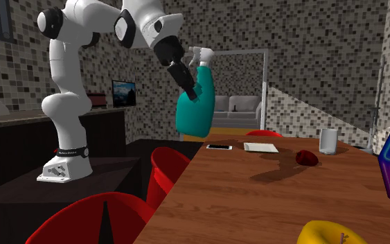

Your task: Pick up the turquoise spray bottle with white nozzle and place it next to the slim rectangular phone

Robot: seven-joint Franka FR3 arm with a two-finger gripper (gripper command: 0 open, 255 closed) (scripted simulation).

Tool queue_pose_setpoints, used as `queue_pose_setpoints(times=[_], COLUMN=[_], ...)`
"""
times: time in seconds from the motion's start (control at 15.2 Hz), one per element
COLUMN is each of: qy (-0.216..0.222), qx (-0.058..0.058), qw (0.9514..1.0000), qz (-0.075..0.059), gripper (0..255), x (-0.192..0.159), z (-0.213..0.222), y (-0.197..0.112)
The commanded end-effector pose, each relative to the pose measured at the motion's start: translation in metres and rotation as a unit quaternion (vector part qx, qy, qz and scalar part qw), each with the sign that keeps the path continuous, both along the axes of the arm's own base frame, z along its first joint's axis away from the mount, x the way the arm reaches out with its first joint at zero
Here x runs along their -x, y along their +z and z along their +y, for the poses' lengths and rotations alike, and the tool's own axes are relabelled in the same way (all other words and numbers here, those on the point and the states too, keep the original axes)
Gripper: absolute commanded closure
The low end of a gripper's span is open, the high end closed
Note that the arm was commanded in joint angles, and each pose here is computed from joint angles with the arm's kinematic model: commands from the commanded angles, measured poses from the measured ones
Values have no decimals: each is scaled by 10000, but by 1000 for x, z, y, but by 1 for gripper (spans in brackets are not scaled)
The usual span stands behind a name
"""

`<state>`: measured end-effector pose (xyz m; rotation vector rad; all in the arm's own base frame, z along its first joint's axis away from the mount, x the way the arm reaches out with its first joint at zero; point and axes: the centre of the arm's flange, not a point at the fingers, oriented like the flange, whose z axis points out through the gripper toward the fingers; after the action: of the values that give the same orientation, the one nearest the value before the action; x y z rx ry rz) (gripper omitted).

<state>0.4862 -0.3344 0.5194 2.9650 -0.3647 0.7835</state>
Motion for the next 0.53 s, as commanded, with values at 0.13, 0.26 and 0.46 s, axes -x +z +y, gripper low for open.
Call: queue_pose_setpoints(times=[0.13,0.26,0.46], qy=[-1,-1,-1], qx=[1,1,1], qw=[10000,10000,10000], qz=[1,1,1], gripper=[255,255,255], x=[-1,-1,-1], z=[0,0,0], y=[22,33,49])
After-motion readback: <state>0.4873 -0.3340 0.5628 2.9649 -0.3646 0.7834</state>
